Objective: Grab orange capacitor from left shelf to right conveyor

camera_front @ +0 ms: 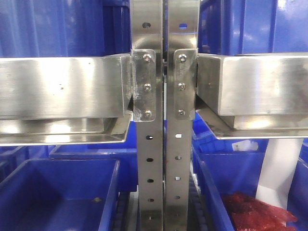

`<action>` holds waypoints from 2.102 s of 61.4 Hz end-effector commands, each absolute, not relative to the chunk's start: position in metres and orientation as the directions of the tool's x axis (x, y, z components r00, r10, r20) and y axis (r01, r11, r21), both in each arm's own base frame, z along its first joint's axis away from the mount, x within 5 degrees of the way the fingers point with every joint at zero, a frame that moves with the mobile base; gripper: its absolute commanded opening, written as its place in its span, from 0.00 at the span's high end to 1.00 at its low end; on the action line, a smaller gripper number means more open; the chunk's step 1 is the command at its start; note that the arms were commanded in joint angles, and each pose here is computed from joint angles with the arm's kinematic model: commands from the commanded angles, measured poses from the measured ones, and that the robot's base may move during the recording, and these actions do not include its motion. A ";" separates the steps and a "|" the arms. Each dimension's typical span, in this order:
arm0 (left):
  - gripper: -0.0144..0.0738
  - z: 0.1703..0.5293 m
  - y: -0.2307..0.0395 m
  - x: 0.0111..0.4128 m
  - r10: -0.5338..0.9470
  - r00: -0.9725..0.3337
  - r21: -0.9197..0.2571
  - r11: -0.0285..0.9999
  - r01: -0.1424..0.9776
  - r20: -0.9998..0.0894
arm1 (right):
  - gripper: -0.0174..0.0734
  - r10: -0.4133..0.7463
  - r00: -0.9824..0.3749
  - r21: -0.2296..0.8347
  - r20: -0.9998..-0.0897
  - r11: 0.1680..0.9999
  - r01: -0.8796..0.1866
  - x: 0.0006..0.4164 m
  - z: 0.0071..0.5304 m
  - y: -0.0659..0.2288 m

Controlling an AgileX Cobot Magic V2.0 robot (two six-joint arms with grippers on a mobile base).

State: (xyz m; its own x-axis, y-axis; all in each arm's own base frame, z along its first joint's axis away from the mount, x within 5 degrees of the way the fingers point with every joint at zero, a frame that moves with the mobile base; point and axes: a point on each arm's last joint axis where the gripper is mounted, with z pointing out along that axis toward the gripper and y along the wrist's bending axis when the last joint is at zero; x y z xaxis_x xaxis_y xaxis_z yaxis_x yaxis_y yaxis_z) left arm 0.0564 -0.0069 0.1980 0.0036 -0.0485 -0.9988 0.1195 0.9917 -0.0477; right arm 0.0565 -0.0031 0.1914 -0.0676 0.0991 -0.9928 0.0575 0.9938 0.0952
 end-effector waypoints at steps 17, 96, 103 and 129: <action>0.98 0.208 -0.006 0.055 -0.061 0.102 -0.049 0.992 0.116 -0.993 | 0.77 0.087 0.033 0.089 -0.996 0.995 0.050 0.055 0.201 -0.003; 0.98 0.208 -0.006 0.055 -0.061 0.102 -0.049 0.992 0.116 -0.993 | 0.77 0.082 0.223 0.091 -0.971 0.995 0.029 0.045 0.253 -0.002; 0.98 0.208 -0.006 0.055 -0.061 0.102 -0.049 0.992 0.116 -0.993 | 0.77 0.082 0.212 0.092 -0.974 0.995 0.036 0.036 0.287 -0.002; 0.98 0.208 -0.006 0.055 -0.061 0.102 -0.049 0.992 0.116 -0.993 | 0.30 0.054 -0.049 0.050 -0.997 0.996 0.069 0.102 0.365 -0.007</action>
State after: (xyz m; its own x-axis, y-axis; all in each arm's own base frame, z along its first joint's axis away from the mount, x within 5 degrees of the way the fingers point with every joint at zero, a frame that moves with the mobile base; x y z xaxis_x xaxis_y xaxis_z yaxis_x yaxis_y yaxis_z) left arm 0.0564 -0.0069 0.1980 0.0036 -0.0485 -0.9988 0.1195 0.9917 -0.0477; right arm 0.0813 -0.0056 0.3477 -0.0746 0.0854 -0.9935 0.0726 0.9941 0.0800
